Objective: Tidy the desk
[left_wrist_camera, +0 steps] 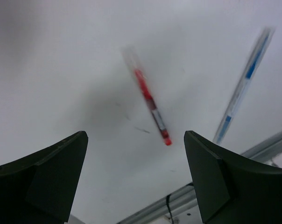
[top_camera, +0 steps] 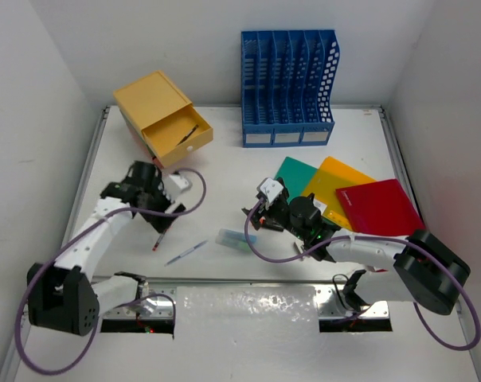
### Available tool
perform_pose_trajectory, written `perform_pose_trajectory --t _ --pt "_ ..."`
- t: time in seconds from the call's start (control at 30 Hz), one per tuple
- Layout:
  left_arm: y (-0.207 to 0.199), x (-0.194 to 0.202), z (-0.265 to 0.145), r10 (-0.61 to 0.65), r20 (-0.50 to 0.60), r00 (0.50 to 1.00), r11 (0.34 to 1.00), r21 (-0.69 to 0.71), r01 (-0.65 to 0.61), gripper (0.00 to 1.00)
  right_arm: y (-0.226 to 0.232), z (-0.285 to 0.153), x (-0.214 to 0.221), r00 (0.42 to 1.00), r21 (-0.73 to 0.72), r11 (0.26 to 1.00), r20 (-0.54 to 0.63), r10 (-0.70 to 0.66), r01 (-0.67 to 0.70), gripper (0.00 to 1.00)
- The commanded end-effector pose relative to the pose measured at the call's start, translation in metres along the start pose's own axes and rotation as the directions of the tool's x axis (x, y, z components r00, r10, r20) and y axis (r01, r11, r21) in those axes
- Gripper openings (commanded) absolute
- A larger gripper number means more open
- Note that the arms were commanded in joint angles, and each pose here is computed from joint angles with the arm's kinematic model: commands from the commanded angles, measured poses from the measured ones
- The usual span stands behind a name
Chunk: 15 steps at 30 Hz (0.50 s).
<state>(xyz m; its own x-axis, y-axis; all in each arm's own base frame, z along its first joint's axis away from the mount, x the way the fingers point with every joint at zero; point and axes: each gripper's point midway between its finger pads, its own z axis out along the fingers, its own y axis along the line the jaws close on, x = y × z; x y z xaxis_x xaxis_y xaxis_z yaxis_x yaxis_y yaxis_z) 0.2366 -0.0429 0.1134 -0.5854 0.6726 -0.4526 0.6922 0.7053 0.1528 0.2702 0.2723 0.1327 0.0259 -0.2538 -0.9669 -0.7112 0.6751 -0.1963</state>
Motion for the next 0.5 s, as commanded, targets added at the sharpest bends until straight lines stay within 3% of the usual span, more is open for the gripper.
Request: perform_pose_trajectory --t 0.0,0.1,0.33,0.47 --pt "-0.003 0.025 0.024 0.063 -0.061 0.996 0.997 -0.030 -0.064 0.83 0.002 0.003 -0.021 0.998 -0.011 1.000 0.058 0.029 -0.028 0.87" --pt "-0.010 0.046 0.048 0.068 -0.122 0.990 0.997 -0.013 -0.070 0.84 -0.001 0.002 -0.016 0.999 0.005 1.000 0.044 0.027 -0.027 0.87" --pt "0.005 0.056 0.084 0.053 -0.153 0.987 0.994 -0.089 -0.067 0.83 -0.003 0.005 -0.008 1.000 0.019 1.000 0.015 0.021 -0.021 0.87" --pt "-0.008 0.053 0.103 0.051 -0.127 0.991 0.999 -0.006 -0.052 0.75 -0.004 0.006 -0.001 1.000 0.027 1.000 -0.010 0.010 -0.010 0.87"
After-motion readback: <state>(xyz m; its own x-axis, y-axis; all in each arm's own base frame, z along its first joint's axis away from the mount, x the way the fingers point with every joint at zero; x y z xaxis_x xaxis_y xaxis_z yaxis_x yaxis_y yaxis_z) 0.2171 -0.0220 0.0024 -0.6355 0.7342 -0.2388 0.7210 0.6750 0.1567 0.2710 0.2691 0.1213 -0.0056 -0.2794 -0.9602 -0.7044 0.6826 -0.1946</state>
